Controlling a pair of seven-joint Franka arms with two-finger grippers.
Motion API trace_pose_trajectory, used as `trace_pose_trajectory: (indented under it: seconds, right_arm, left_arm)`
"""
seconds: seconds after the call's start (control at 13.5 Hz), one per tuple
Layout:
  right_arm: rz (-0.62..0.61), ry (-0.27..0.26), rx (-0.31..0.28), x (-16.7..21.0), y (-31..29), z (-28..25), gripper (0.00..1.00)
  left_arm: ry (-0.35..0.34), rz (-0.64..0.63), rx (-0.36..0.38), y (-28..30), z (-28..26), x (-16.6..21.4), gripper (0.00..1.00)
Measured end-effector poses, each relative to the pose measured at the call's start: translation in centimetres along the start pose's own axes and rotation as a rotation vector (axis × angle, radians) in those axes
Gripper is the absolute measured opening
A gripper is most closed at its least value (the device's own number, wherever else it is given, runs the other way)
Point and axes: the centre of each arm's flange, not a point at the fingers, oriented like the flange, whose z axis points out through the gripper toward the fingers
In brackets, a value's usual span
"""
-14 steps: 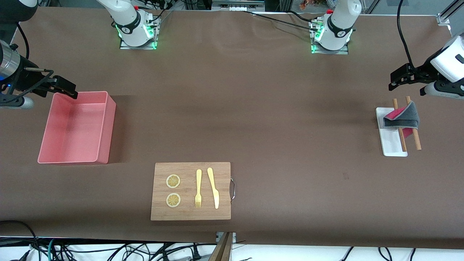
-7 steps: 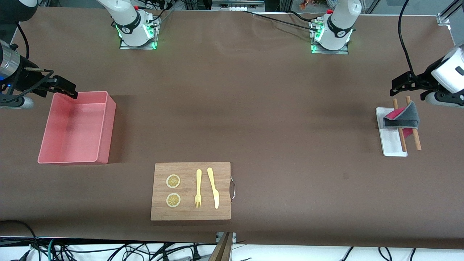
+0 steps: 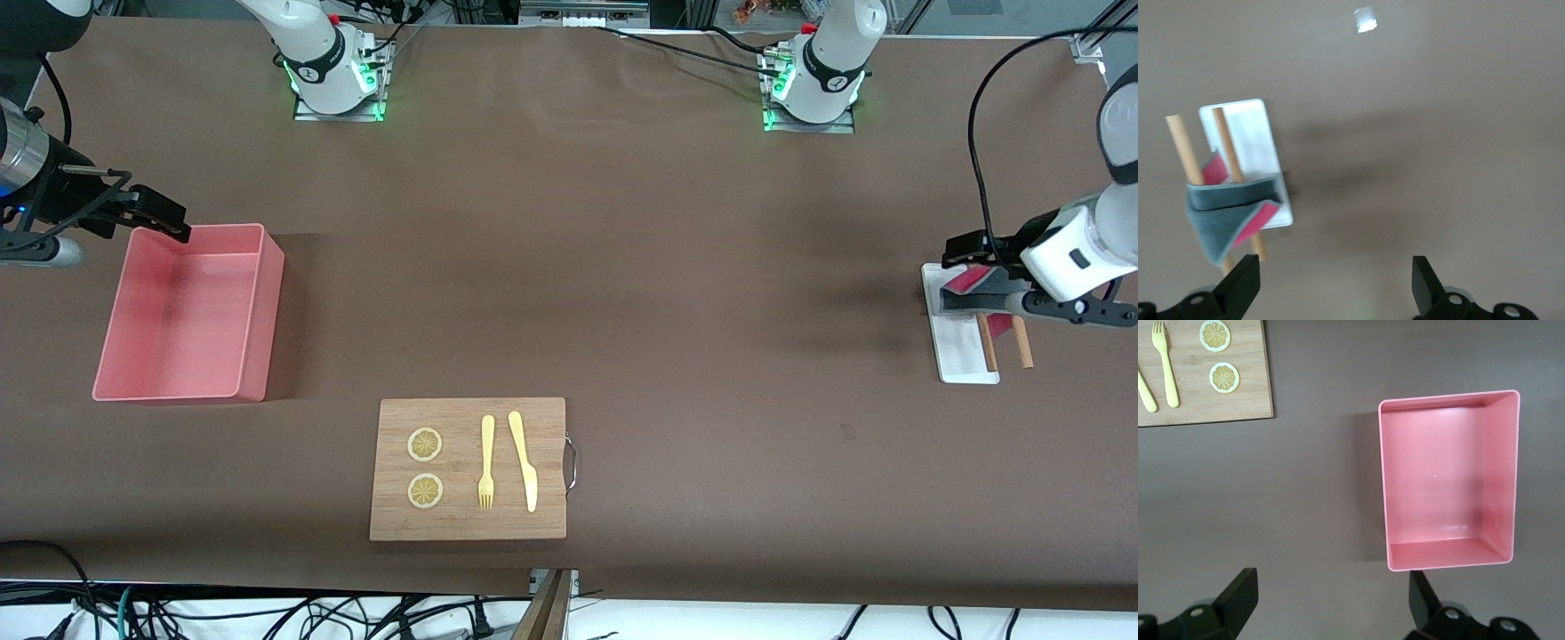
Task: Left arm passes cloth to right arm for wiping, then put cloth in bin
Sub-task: 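Lower the left gripper and grasp the cloth hanging on the dowels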
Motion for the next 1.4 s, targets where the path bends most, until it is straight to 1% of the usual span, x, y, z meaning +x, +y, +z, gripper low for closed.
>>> trace_pose_trajectory:
  seconds: [0.15, 0.22, 0.37, 0.59, 0.81, 0.89, 1.11, 1.18, 1.33, 1.4]
  right_arm:
    - [0.000, 0.001, 0.000, 0.0, 0.0, 0.0, 1.00]
    - [0.000, 0.001, 0.000, 0.0, 0.0, 0.0, 1.00]
    - [0.000, 0.001, 0.000, 0.0, 0.0, 0.0, 1.00]
    - [0.000, 0.001, 0.000, 0.0, 0.0, 0.0, 1.00]
    - [0.000, 0.001, 0.000, 0.0, 0.0, 0.0, 1.00]
    - [0.000, 0.001, 0.000, 0.0, 0.0, 0.0, 1.00]
    - [0.000, 0.001, 0.000, 0.0, 0.0, 0.0, 1.00]
    - [0.000, 0.001, 0.000, 0.0, 0.0, 0.0, 1.00]
    - [0.000, 0.001, 0.000, 0.0, 0.0, 0.0, 1.00]
    - [0.000, 0.001, 0.000, 0.0, 0.0, 0.0, 1.00]
  left_arm:
    - [-0.086, 0.114, 0.113, -1.5, 3.2, 1.0, 1.00]
    - [-0.108, 0.176, 0.156, -1.8, 4.9, 1.6, 1.00]
    - [-0.120, 0.279, 0.201, -1.9, 9.3, 2.2, 1.00]
    - [-0.137, 0.424, 0.340, -2.0, 15.4, 1.7, 1.00]
    - [-0.174, 0.566, 0.437, -1.0, 20.5, 0.4, 1.00]
    - [-0.186, 0.606, 0.460, -0.7, 21.7, -0.1, 1.00]
    - [-0.199, 0.640, 0.468, -0.5, 23.2, -1.2, 1.00]
    - [-0.195, 0.642, 0.466, -0.6, 23.2, -1.4, 0.96]
    - [-0.198, 0.655, 0.464, -0.7, 23.1, -1.6, 0.74]
    - [-0.199, 0.666, 0.464, -0.7, 23.0, -1.6, 0.60]
